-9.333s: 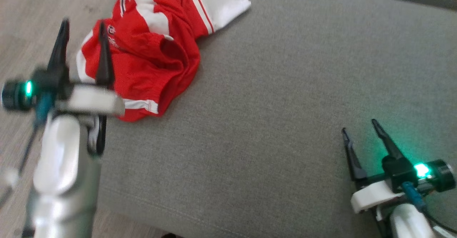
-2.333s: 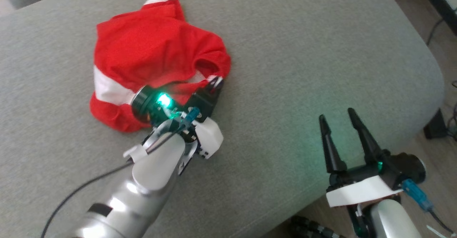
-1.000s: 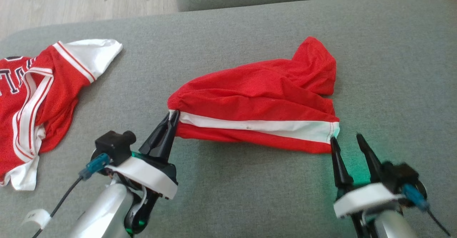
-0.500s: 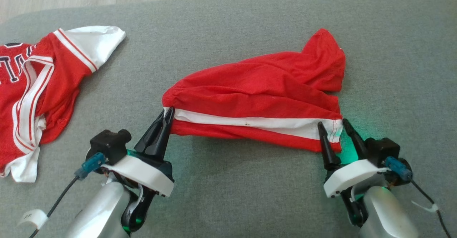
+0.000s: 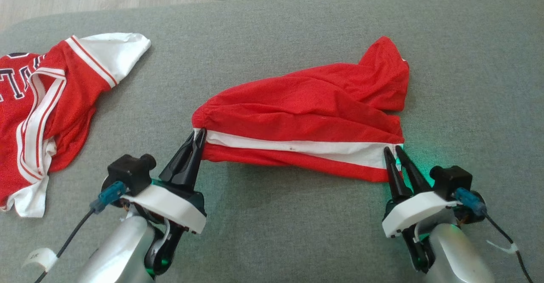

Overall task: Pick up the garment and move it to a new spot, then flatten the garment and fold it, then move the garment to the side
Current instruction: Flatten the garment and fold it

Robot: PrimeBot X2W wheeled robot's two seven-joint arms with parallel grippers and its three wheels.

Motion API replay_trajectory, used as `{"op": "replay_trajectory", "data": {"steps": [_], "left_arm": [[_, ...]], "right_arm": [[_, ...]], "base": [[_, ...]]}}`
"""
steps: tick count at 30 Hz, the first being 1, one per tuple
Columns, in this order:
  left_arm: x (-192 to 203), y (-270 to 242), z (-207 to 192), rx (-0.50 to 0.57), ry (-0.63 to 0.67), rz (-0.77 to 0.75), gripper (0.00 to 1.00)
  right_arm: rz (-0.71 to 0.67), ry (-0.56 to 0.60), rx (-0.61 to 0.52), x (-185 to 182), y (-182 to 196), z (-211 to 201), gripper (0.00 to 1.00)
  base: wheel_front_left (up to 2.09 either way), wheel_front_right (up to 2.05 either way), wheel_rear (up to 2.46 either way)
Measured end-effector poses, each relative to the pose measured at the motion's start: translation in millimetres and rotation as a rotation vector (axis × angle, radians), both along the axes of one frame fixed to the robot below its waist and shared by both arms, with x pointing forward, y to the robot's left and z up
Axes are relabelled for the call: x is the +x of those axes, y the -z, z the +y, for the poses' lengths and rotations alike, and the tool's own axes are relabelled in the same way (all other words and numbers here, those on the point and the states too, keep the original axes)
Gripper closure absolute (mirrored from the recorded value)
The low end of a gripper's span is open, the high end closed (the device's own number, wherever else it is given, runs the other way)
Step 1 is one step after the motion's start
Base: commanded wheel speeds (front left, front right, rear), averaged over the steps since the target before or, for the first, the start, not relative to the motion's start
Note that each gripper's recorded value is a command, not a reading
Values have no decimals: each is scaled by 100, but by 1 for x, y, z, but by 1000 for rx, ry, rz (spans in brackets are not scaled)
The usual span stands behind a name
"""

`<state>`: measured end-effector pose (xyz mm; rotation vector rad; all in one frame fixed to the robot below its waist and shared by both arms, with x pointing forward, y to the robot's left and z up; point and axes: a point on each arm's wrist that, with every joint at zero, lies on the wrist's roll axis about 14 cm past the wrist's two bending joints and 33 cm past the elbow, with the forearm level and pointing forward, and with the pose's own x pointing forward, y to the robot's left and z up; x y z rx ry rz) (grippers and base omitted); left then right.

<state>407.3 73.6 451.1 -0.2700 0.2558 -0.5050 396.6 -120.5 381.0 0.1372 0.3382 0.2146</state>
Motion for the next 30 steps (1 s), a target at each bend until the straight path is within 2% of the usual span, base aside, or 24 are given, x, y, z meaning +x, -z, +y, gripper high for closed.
{"op": "replay_trajectory", "data": {"steps": [2,3,5,6,7,8,13,19,23,24,30], "left_arm": [[0,0,0,1,1,0,100],[0,0,0,1,1,0,100],[2,-1,0,0,0,-2,100],[2,-2,0,0,0,-5,100],[3,-2,0,0,-1,-6,100],[2,-2,1,0,-2,-6,100],[1,-3,2,2,-5,-8,100],[-2,-1,1,3,-1,-2,100],[-2,-1,1,5,-2,-4,100],[-2,-2,2,5,-2,-5,100],[-3,-4,2,6,-5,-15,100]], "right_arm": [[5,-4,3,-1,1,2,82],[8,-7,6,-2,2,3,99],[13,-9,9,-2,3,4,100],[10,0,7,-1,2,2,80],[7,7,2,0,2,-1,50],[4,14,0,1,1,-4,0],[4,30,4,2,1,-8,0],[69,10,51,-10,15,6,0],[50,-3,42,-5,10,8,4],[42,-6,39,-4,8,9,1],[-7,-35,5,0,-4,12,0]], "base": [[0,0,0],[0,0,0],[0,0,0],[0,0,0],[0,0,0],[0,0,0],[0,0,0],[0,0,0],[0,0,0],[0,0,0],[0,0,0]]}}
